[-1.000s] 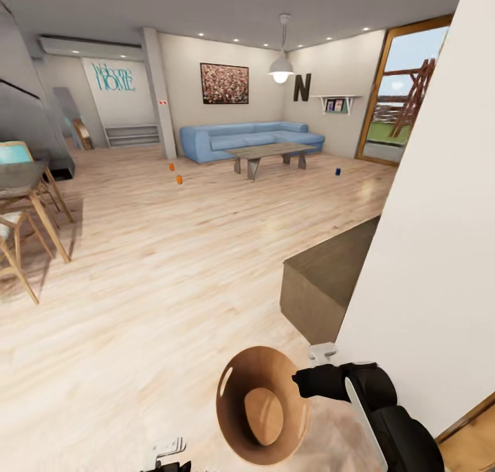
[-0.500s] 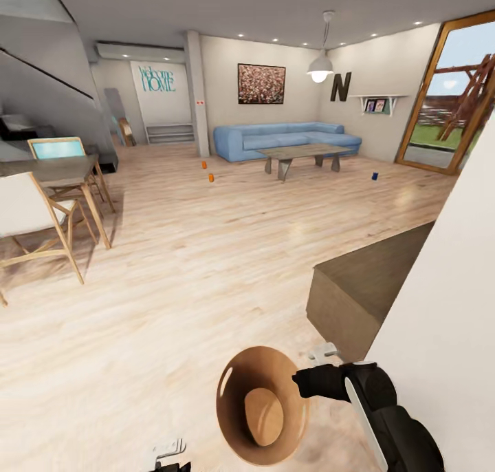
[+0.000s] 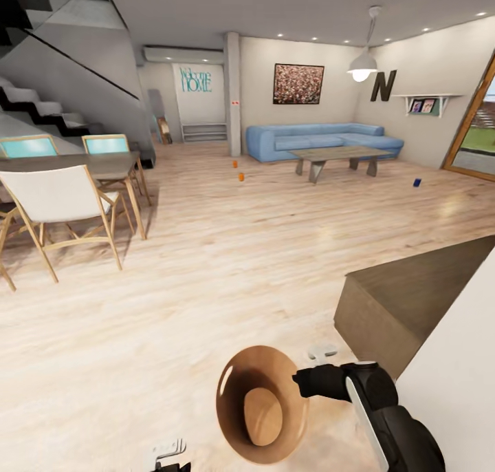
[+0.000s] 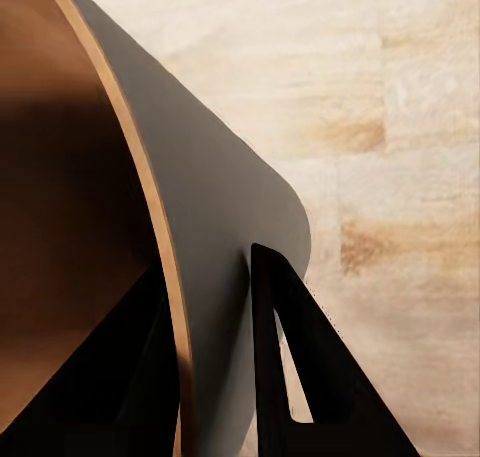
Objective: Put the three can of soda from the living room inside the tash can in the kitchen.
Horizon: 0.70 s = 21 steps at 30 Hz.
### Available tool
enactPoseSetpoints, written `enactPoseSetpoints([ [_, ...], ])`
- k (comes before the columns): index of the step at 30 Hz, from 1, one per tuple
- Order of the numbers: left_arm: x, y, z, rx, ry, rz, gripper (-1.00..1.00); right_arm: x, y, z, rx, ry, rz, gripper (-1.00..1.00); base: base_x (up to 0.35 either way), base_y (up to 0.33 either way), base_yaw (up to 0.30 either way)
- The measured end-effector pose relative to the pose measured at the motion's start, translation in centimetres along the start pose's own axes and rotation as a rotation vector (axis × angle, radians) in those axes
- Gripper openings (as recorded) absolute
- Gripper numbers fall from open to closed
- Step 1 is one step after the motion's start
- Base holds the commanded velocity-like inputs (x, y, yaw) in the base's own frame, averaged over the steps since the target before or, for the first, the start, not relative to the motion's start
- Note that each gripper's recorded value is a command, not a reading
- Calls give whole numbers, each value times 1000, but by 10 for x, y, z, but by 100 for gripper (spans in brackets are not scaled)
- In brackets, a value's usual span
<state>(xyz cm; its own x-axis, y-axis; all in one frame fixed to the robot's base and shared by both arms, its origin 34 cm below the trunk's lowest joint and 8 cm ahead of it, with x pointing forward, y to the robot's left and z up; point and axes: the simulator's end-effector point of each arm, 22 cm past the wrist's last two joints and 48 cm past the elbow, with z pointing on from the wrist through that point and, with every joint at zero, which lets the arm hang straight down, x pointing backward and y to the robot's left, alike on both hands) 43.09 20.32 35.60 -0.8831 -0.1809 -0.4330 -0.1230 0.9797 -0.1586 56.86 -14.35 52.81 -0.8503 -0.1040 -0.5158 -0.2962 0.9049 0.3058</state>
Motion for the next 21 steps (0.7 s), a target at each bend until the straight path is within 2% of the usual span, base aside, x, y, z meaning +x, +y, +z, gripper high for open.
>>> enactPoseSetpoints([
  [3, -1, 0, 0, 0, -2, 0, 100, -1, 0, -1, -14, -6, 20, -100, 10, 0, 67],
  [6, 2, -1, 0, 1, 7, 5, 100, -3, -12, -4, 10, -19, 32, -100, 198, 0, 16],
  [21, 9, -2, 1, 2, 30, 10, 100, -5, -12, -4, 5, -26, 40, -100, 329, 0, 1],
])
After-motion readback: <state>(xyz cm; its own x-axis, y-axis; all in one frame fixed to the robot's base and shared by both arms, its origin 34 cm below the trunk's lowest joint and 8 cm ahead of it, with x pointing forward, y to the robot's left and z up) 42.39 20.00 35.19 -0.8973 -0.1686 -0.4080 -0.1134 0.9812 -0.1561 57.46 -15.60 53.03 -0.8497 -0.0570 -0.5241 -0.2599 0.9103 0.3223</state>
